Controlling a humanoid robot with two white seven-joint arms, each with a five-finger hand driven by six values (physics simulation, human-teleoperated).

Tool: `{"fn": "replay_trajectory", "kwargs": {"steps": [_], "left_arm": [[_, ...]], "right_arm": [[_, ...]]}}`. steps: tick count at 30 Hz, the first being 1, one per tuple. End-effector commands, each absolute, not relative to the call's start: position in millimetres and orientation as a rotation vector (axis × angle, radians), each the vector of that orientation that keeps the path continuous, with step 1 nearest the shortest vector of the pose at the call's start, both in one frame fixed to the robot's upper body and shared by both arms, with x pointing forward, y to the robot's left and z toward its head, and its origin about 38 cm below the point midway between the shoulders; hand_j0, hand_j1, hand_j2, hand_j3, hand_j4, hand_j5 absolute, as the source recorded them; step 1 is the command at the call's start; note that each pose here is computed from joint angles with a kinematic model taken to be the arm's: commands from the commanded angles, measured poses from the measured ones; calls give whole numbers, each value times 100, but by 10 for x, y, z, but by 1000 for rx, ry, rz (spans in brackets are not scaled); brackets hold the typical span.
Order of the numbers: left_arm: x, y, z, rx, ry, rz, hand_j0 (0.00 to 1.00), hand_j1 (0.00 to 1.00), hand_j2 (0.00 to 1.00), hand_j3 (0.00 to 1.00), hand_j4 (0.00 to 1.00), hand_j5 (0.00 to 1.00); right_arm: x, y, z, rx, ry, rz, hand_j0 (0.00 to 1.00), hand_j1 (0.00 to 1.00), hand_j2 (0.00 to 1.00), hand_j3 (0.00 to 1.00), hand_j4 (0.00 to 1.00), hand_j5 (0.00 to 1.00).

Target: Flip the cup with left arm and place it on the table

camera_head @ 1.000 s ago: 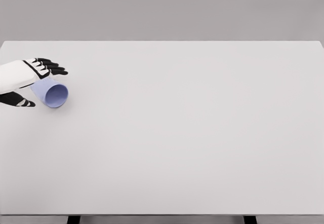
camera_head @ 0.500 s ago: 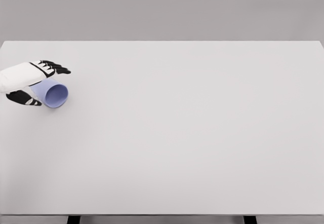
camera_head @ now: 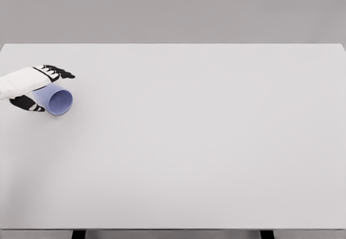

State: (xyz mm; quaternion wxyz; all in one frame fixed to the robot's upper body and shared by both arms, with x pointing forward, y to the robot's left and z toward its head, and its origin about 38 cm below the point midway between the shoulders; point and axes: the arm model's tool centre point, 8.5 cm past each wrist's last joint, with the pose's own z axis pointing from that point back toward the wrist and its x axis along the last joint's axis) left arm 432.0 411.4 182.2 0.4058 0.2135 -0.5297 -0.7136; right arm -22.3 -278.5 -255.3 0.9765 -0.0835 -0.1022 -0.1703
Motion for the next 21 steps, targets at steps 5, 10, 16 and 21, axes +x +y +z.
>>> {"fn": "replay_trajectory", "kwargs": {"steps": [5, 10, 16, 21], "left_arm": [[4352, 4153, 1665, 528, -1291, -1792, 100, 100, 100, 100, 100, 100], [4350, 4218, 1621, 529, -1268, -1780, 100, 100, 100, 100, 100, 100], [4367, 4225, 1529, 527, -1245, -1778, 100, 100, 100, 100, 100, 100], [4387, 4197, 1509, 527, -1248, -1777, 100, 100, 100, 100, 100, 100]], "right_arm": [[-223, -2785, -2553, -168, -206, -344, 100, 100, 100, 100, 100, 100], [-223, -2785, -2553, -168, -206, -344, 100, 100, 100, 100, 100, 100], [-223, -2785, -2553, -168, -206, -344, 100, 100, 100, 100, 100, 100], [-223, -2785, -2553, -168, -206, -344, 100, 100, 100, 100, 100, 100]]}}
